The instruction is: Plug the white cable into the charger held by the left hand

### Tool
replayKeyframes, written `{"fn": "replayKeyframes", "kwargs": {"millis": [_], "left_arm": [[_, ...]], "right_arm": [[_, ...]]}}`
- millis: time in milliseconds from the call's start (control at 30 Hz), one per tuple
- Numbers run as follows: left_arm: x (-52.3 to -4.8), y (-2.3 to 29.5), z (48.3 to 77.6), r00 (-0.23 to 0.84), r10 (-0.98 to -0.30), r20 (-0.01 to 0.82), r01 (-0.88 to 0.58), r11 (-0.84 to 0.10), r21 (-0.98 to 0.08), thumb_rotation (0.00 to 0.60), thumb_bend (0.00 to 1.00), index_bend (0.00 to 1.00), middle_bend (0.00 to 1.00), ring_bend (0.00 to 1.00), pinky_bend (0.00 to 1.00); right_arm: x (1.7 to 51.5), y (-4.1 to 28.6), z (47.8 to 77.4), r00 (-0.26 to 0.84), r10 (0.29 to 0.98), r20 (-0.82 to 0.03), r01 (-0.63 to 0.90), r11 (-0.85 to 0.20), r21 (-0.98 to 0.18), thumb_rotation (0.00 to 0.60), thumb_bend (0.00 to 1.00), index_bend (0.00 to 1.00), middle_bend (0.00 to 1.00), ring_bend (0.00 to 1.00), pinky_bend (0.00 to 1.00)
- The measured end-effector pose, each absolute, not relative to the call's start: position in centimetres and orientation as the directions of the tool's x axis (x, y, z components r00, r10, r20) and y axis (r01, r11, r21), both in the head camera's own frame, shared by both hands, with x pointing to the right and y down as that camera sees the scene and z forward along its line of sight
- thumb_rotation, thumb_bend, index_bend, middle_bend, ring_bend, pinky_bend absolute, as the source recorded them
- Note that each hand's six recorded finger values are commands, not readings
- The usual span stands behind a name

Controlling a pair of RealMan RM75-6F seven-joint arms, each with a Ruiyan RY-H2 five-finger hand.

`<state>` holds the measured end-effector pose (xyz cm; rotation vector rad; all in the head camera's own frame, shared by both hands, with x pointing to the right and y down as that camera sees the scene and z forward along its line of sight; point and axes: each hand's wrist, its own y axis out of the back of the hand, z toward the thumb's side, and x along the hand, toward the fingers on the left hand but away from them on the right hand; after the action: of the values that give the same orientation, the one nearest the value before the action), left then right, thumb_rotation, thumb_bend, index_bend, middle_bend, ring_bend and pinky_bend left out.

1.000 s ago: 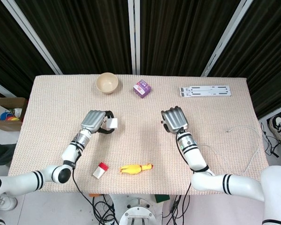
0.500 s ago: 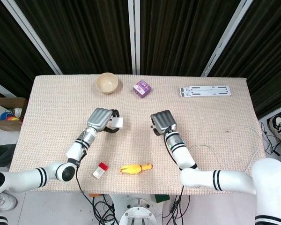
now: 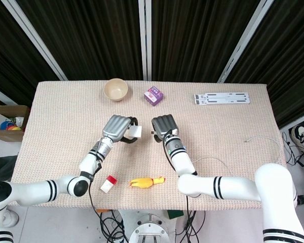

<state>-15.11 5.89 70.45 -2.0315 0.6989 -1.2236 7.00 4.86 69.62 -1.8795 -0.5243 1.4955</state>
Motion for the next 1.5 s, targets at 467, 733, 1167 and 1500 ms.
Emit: {"fn": "replayKeyframes", "kwargs": {"millis": [467, 733, 1167, 1500], "left_arm": [[-13.8, 5.7, 70.2, 0.442, -0.709, 0.55, -0.082, -0.643, -0.762, 0.506, 0.26, 0.55, 0.54, 0.63, 0.88], [-13.6, 5.8, 70.2, 0.443, -0.703, 0.556, -0.076, -0.648, -0.758, 0.508, 0.26, 0.55, 0.54, 0.63, 0.88], [-13.4, 5.8, 70.2, 0.444, -0.7, 0.56, -0.078, -0.652, -0.754, 0.508, 0.26, 0.55, 0.54, 0.63, 0.88], [-12.9, 5.9, 70.1, 0.447, -0.695, 0.564, -0.065, -0.653, -0.754, 0.506, 0.26, 0.55, 0.54, 0.63, 0.88]], "right_arm": [[5.9, 4.8, 69.1, 0.276, 0.673, -0.686, -0.094, -0.692, -0.716, 0.6, 0.99, 0.66, 0.63, 0.49, 0.5], [5.5, 4.9, 69.2, 0.276, 0.672, -0.687, -0.112, -0.687, -0.718, 0.6, 0.99, 0.66, 0.63, 0.49, 0.5], [4.9, 5.1, 69.3, 0.281, 0.67, -0.687, -0.129, -0.683, -0.719, 0.6, 0.99, 0.67, 0.63, 0.5, 0.5], [4.5, 5.1, 69.4, 0.28, 0.673, -0.685, -0.129, -0.68, -0.721, 0.6, 0.99, 0.67, 0.63, 0.5, 0.5]]}}
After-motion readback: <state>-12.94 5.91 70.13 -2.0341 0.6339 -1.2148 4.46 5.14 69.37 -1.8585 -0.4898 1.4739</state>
